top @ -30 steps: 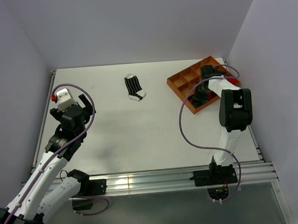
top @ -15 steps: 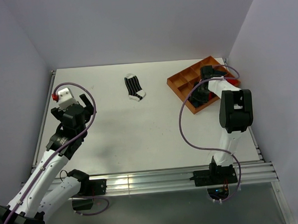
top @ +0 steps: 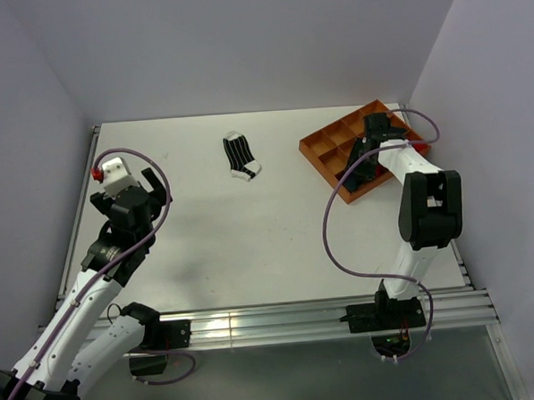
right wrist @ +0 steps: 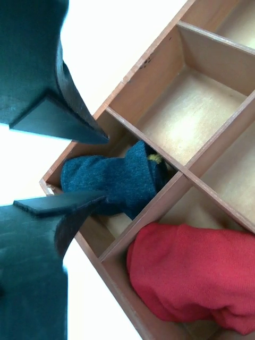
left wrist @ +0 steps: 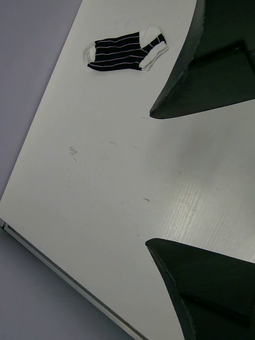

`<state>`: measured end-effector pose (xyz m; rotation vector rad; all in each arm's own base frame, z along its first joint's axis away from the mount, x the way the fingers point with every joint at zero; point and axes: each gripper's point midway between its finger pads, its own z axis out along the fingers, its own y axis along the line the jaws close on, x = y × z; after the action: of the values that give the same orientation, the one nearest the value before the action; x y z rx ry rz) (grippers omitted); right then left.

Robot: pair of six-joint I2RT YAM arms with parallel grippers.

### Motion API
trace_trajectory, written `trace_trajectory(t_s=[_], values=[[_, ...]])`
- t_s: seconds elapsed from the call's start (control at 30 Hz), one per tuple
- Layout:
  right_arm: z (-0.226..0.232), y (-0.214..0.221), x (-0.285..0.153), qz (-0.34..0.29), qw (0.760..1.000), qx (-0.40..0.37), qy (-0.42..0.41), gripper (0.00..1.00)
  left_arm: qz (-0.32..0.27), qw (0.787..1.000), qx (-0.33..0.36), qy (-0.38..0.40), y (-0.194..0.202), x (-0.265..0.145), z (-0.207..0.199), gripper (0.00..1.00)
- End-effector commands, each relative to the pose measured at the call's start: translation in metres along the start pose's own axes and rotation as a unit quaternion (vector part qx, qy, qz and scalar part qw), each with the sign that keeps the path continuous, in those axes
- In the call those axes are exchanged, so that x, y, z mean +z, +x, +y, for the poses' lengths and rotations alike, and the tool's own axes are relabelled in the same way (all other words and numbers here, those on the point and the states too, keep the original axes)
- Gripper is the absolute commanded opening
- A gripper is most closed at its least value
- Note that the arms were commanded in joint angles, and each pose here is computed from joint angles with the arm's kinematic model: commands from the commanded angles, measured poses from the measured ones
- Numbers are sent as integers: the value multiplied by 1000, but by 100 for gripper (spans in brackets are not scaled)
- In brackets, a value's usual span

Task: Roll the socks
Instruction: Place the sock in the storage box.

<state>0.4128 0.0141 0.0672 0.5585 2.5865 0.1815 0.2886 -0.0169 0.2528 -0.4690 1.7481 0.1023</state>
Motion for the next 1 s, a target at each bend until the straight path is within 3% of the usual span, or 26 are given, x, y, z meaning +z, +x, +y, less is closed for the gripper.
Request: trace_trajectory(t_s=[0.0, 0.33, 0.57, 0.8, 0.97], values=[[4, -19, -11, -48, 999, 6, -5, 42, -6, 1000, -4, 10, -6, -1, -3, 100], [-13, 5, 23, -13, 1000, 13, 23, 33, 4, 1000, 1, 29, 0, 1, -11, 99], [-2, -9, -3, -41, 999, 11, 2, 33, 38, 996, 20, 78, 16, 5, -34, 100], [32, -41, -85, -126, 988, 14, -83, 48, 105, 979, 32, 172, 36, 13, -88, 99], [48, -36, -135, -179, 971, 22, -153, 69, 164, 966, 31, 200, 56, 30, -125, 99]])
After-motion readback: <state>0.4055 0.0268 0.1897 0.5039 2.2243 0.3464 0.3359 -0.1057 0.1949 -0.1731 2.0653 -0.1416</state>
